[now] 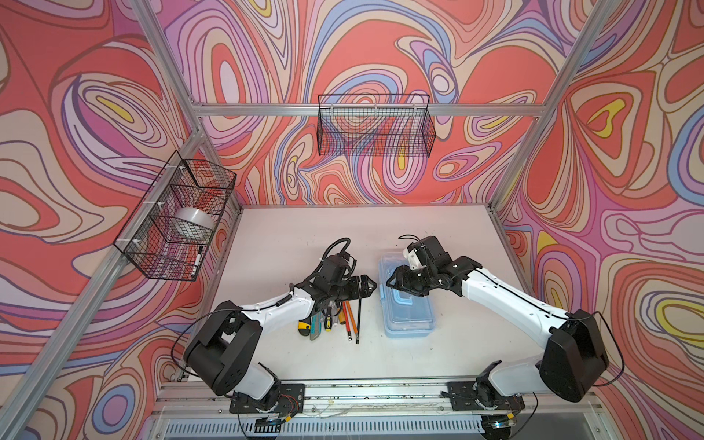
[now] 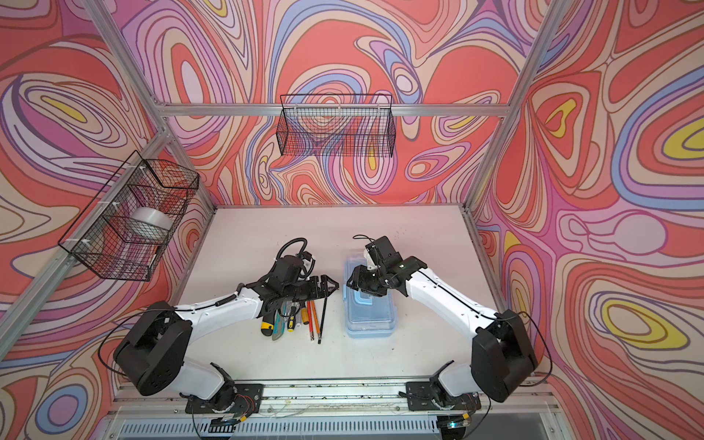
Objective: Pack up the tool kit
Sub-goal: 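Reach both grippers toward the blue tool box, right gripper to its handle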
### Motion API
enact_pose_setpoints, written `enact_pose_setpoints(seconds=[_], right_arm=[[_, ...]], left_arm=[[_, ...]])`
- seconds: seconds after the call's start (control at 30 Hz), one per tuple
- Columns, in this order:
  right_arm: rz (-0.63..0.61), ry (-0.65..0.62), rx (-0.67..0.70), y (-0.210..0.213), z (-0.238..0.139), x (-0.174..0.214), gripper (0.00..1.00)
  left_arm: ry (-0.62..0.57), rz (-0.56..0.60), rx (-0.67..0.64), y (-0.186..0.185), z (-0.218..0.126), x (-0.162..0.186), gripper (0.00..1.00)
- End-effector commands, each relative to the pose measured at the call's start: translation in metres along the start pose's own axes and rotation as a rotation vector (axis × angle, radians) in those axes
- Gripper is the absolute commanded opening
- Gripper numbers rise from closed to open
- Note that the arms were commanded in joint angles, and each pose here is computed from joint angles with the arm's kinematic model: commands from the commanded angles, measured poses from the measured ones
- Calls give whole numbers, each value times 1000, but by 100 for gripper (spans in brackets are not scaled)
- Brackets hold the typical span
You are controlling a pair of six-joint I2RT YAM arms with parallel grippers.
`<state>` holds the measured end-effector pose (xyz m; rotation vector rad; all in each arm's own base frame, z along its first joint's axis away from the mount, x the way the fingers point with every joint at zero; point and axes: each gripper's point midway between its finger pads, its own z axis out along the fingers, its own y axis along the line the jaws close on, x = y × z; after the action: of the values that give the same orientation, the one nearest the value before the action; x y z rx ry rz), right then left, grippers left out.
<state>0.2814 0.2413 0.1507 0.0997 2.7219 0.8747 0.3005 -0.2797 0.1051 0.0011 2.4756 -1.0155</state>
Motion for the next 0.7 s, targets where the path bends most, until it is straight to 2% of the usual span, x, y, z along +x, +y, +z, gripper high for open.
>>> enact_pose_setpoints(seconds=[0.0, 0.17, 0.4, 0.67], right_arm=[[10, 47, -15, -5, 12, 11, 58], [16, 99, -122, 0, 22, 19, 59], [78, 80, -262, -13, 17, 11, 59], [69, 51, -309, -24, 19, 0, 56]], left_arm=[[-19, 22, 53, -19, 4, -11, 87], [0, 21, 65, -21, 16, -9, 86], [18, 18, 65, -19, 29, -5, 86], [18, 27, 84, -27, 34, -11, 86]])
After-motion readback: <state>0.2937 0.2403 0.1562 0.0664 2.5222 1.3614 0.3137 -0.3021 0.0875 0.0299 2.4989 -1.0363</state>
